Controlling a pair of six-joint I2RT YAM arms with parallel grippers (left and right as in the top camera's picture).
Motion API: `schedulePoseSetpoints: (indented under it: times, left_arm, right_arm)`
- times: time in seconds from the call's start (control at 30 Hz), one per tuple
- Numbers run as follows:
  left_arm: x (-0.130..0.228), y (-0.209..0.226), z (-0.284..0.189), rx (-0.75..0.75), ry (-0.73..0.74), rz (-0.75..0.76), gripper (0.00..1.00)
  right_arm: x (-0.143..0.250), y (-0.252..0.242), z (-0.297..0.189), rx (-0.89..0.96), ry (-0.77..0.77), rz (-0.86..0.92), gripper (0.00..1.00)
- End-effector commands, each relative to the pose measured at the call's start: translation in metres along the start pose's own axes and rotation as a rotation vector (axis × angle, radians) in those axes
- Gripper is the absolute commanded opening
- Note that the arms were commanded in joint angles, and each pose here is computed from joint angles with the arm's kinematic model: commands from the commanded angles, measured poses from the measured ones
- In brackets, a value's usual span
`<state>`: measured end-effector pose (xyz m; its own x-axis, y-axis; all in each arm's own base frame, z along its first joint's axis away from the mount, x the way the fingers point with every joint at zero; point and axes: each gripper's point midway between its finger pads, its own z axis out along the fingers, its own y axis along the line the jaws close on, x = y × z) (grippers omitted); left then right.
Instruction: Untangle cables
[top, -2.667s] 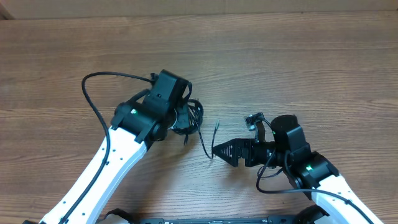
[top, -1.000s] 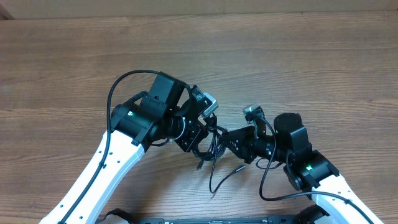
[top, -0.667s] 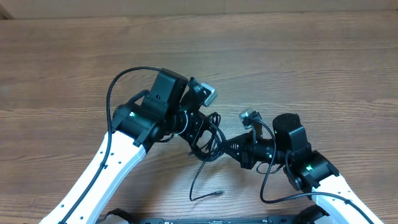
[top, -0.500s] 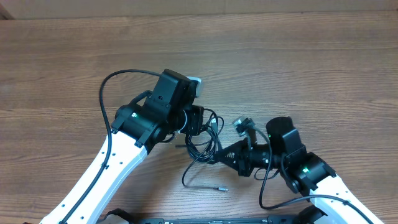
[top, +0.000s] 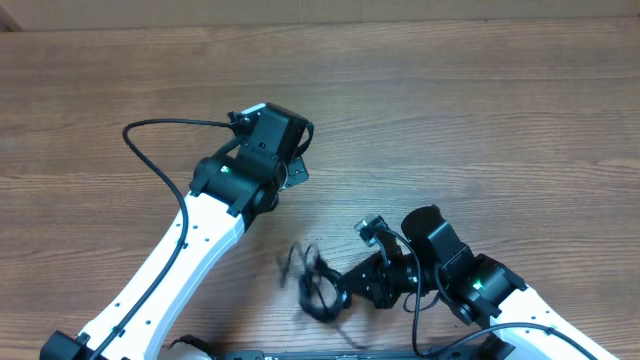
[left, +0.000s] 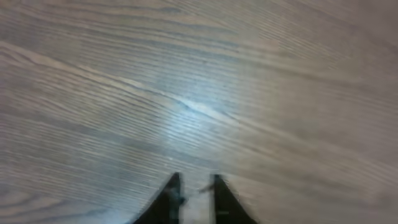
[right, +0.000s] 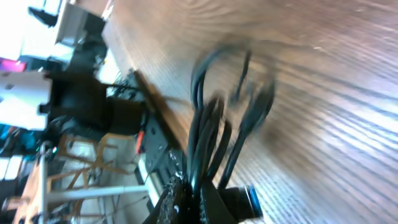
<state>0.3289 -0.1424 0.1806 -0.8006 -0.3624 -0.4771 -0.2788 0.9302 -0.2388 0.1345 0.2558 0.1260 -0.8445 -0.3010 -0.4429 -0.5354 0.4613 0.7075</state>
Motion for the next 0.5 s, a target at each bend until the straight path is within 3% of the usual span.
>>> schedulePoseSetpoints:
  times: [0.0,0.03,0.13,0.2,0.3,0.4,0.47]
  left_arm:
    - [0.01,-0.014,0.002,0.066,0.062,0.18,0.42]
    - [0.016,-0.02,0.002,0.11,0.095,0.246,0.53]
    - [0.049,-0.046,-0.009,0.326,0.227,0.496,0.73]
    - [0.064,-0.051,-0.016,0.402,0.291,0.557,0.83]
    - [0.077,-0.039,-0.019,0.358,0.374,0.485,0.84]
    - [0.09,-0.024,-0.021,0.275,0.464,0.337,0.78]
    - [0.099,-0.014,-0.024,0.213,0.519,0.225,0.84]
  right_arm:
    - [-0.01,-0.006,-0.001,0.049,-0.046,0.034,0.04]
    - [-0.01,-0.006,-0.001,0.048,-0.048,0.032,0.04]
    - [-0.011,-0.007,-0.001,0.051,-0.051,0.031,0.04]
    - [-0.011,-0.01,-0.002,0.07,-0.055,0.035,0.04]
    - [-0.012,-0.014,-0.002,0.091,-0.062,0.037,0.04]
    - [-0.012,-0.014,-0.002,0.091,-0.063,0.037,0.04]
    - [-0.012,-0.014,-0.002,0.09,-0.064,0.036,0.04]
